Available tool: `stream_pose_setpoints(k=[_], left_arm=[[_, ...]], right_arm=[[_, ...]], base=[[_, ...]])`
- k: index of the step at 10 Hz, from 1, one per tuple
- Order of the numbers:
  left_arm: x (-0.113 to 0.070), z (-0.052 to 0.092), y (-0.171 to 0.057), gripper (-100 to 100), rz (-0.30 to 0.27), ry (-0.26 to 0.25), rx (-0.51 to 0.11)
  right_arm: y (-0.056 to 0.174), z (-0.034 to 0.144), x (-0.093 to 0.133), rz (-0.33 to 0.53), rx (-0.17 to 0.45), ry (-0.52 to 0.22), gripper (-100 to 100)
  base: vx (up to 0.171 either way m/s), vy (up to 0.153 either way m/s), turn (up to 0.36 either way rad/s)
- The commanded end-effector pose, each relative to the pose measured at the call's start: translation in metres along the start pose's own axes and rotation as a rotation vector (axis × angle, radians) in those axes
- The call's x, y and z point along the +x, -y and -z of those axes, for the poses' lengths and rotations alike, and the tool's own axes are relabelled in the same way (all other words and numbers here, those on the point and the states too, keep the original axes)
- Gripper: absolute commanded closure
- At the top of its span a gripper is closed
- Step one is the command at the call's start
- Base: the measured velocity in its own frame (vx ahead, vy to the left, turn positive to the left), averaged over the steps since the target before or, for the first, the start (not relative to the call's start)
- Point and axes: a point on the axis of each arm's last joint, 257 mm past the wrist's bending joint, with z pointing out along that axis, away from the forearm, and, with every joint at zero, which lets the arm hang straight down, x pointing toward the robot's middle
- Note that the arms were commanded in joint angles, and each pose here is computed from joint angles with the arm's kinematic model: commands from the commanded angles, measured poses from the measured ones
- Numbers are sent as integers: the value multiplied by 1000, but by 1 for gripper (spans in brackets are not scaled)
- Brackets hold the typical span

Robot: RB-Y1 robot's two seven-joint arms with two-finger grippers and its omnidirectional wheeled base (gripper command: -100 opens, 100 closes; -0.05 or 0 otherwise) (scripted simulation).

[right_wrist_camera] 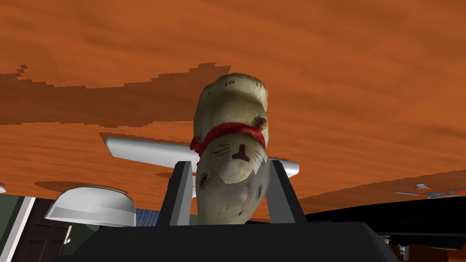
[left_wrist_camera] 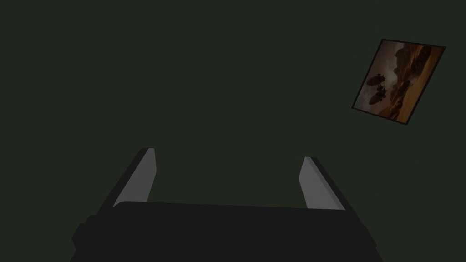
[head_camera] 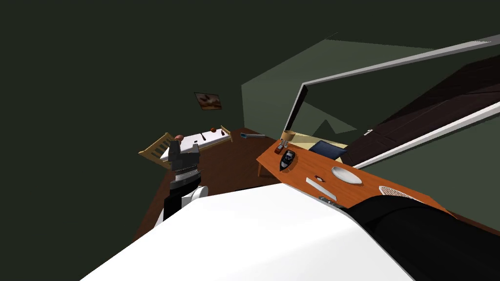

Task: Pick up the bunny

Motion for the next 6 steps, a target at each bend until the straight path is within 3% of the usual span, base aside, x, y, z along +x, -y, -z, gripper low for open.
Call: stream_pose_setpoints(k=[1,3,5,6], left_arm=[[0,0,0,0,0,0,0],[0,0,0,0,0,0,0],[0,0,0,0,0,0,0],[0,0,0,0,0,0,0]], right_arm=[[-5,7,0,49,-27,9,100],[-10,12,0,78,-46,17,100],[-11,14,1,88,-52,20,100],[-12,15,1,92,-54,21,0]], base=[[203,-14,-374],[183,19,-231],[77,-5,-86],[9,1,9]])
